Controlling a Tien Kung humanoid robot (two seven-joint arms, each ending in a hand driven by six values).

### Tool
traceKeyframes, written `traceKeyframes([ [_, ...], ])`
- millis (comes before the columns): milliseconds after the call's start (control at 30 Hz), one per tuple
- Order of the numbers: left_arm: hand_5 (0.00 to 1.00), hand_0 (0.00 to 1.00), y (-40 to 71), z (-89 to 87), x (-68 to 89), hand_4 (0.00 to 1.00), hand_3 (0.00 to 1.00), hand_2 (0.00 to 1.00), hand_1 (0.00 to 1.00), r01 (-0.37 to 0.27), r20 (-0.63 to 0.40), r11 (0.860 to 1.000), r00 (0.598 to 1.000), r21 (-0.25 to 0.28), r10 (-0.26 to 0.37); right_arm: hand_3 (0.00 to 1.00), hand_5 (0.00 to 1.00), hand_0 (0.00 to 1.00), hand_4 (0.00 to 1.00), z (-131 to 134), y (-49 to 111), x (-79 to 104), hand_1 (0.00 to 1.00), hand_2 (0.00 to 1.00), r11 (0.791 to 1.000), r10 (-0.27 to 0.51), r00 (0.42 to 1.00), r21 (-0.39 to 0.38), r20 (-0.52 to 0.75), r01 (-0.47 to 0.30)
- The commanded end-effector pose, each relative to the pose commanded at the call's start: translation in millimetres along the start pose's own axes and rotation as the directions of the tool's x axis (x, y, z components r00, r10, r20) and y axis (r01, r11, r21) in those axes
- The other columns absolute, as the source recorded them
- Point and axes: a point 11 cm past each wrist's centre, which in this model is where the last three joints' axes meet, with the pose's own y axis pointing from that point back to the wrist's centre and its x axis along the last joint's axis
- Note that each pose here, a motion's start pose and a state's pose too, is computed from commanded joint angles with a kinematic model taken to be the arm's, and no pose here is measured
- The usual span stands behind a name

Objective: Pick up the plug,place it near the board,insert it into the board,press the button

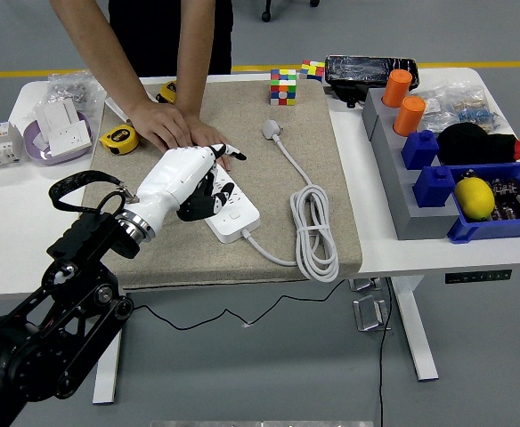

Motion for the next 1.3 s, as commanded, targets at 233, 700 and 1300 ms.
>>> traceKeyframes([
  [233, 0.517, 0.798, 16.0, 1.7, 14.0, 0.998, 0.620, 0.742, 0.829, -0.063, -0.282, 0.998, 0.958, -0.006, 0.059, 0.777, 0.998, 0.805, 0.998, 3, -0.6, -0.4, 0.765, 0.750, 1.000, -0.001, 1.000, -0.004, -0.003, 0.001],
  [700, 0.677, 0.998, 34.0, -21.1, -2.7, 0.998, 0.998, 0.998, 0.998, 0.029, -0.789, 0.995, 0.612, 0.092, 0.055, 0.777, 0.998, 0.806, 0.998, 6, -1.5, 1.8, 0.764, 0.750, 1.000, 0.004, 1.000, -0.013, -0.007, -0.004],
  [1300, 0.094, 0.330, 13.1, -22.4, -11.1, 0.704, 0.895, 0.404, 0.413, 0.094, -0.289, 0.993, 0.955, 0.069, -0.070, 0.778, 0.998, 0.805, 0.998, 2, -0.4, -0.7, 0.765, 0.751, 1.000, -0.002, 1.000, -0.004, -0.001, 0.002],
])
